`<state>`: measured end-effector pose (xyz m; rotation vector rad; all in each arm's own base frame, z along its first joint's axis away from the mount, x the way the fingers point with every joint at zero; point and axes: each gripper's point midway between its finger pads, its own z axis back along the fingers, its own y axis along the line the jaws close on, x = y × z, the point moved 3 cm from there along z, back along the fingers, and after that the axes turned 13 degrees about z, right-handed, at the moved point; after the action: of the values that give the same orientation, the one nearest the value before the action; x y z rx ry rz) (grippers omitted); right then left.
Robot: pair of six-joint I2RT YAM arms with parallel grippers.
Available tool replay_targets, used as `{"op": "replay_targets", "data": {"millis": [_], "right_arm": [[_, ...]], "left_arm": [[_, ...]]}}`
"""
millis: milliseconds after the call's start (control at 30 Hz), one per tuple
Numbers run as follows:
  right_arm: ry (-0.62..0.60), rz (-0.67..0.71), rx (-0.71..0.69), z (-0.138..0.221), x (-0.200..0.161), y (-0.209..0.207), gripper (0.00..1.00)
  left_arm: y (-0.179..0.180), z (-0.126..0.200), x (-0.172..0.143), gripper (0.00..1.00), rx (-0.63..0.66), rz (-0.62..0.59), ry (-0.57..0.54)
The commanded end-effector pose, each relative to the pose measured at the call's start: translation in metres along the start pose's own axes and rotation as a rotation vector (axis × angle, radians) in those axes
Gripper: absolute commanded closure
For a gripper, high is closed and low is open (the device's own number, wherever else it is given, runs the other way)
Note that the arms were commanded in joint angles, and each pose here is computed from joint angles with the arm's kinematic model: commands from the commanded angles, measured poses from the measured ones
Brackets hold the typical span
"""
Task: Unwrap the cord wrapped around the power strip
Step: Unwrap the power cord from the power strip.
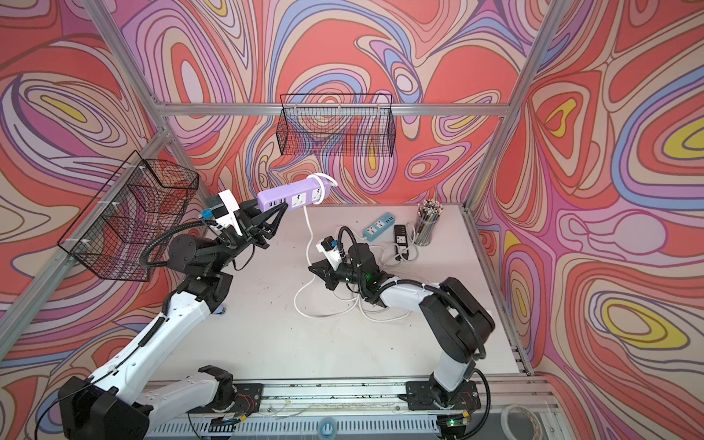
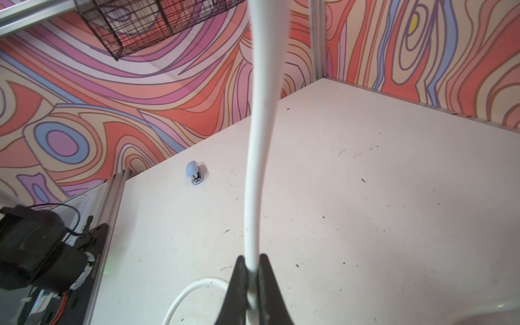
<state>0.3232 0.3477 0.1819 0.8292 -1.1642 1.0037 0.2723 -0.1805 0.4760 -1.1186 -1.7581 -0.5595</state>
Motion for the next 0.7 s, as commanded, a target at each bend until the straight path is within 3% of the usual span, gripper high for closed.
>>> {"op": "replay_targets", "data": {"millis": [0, 233, 333, 567, 667], "right_arm": [[-0.003, 0.005, -0.083, -0.012, -0.010, -0.015, 1.00], [-0.038, 0.047, -0.104, -0.007, 0.013, -0.019, 0.98], [-0.077, 0.087, -0.106, 0.009, 0.036, -0.012, 0.60], [-0.118, 0.170, -0.137, 0.050, 0.086, 0.003, 0.06], [-0.140, 0.216, -0.165, 0.069, 0.108, 0.008, 0.02]], "left_arm": [[-0.022, 0.001, 0.041, 1.00, -0.059, -0.104, -0.137], [-0.020, 0.006, 0.031, 1.00, -0.051, -0.112, -0.128], [-0.019, 0.008, 0.027, 1.00, -0.041, -0.121, -0.117], [-0.019, 0.010, 0.023, 1.00, -0.035, -0.126, -0.110], [-0.019, 0.010, 0.024, 1.00, -0.034, -0.126, -0.111]]}}
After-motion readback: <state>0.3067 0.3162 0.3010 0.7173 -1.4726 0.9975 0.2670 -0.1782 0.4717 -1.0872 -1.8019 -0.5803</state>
